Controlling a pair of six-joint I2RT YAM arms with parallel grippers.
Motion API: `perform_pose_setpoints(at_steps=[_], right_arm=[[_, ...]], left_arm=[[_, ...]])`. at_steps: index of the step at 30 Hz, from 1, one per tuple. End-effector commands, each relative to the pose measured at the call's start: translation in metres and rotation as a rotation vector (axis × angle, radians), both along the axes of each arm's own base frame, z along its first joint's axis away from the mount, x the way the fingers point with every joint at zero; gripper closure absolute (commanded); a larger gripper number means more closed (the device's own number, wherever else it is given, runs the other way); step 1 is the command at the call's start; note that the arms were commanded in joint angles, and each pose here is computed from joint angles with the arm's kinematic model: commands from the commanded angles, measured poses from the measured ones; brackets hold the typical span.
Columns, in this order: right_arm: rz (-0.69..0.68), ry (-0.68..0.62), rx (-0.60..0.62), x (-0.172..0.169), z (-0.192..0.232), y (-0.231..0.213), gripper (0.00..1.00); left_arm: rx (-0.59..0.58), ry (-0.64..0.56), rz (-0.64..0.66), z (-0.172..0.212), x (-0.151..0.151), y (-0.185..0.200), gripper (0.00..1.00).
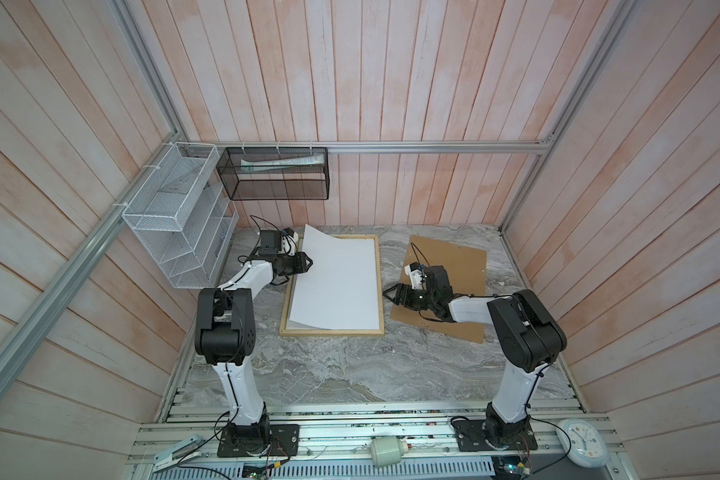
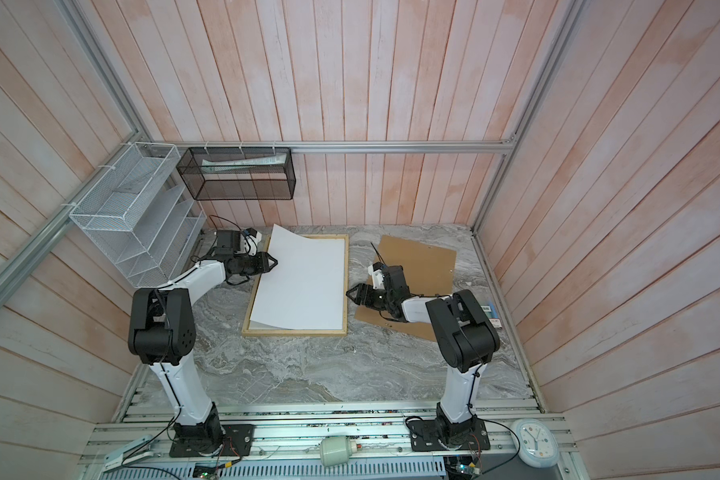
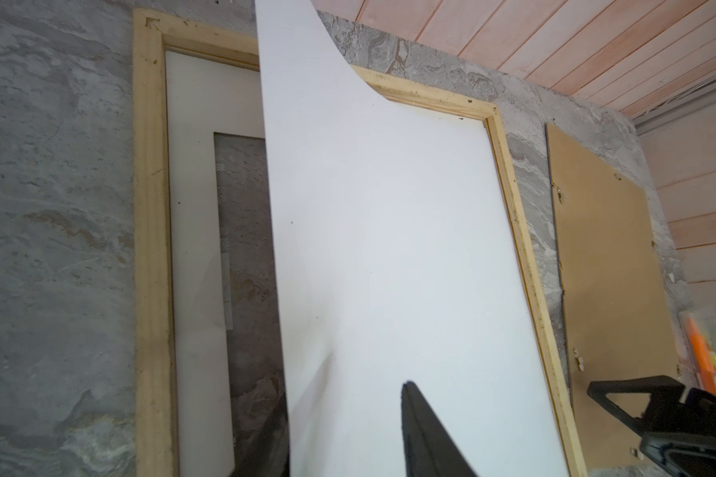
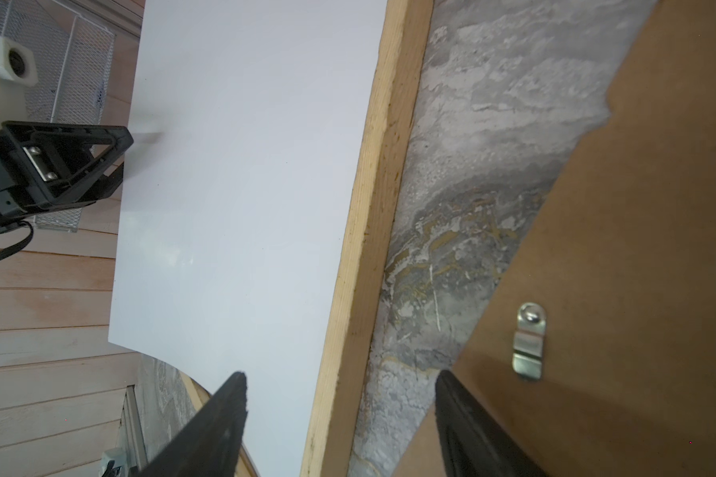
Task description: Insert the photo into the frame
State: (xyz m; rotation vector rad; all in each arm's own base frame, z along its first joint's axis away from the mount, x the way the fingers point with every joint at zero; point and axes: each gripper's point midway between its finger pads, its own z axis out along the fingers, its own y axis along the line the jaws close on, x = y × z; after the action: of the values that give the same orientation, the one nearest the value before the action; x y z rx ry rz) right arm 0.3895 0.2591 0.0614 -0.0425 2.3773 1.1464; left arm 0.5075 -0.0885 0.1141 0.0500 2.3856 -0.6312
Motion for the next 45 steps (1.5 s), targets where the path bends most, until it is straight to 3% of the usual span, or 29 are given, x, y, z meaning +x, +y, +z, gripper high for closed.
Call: perform_pose_setpoints(at_steps=[1,9,17,30,45], right_arm=[[0.007,-0.019,0.015,-0.003,0.01,0.002,0.28],[0.008,-0.02,0.015,-0.002,0.01,0.003,0.28],[0.01,-0.019,0.014,-0.002,0.011,0.003,0.28],[0.021,-0.016,0.007,-0.001,0.01,0.009,0.28],[0.078,0.014,-0.02,-0.006,-0.003,0.039,0.38]], left_arm=[[-0.002,-0.005,-0.002,0.006,-0.005,-0.001,0.58],[0.02,-0.003,0.016,0.006,-0.006,0.004,0.57],[0.115,-0.034,0.126,0.017,-0.007,0.027,0.57],[0.33,0.119,0.354,-0.023,-0.015,0.079,0.57],[0.345,0.207,0.324,-0.065,-0.017,0.077,0.63]])
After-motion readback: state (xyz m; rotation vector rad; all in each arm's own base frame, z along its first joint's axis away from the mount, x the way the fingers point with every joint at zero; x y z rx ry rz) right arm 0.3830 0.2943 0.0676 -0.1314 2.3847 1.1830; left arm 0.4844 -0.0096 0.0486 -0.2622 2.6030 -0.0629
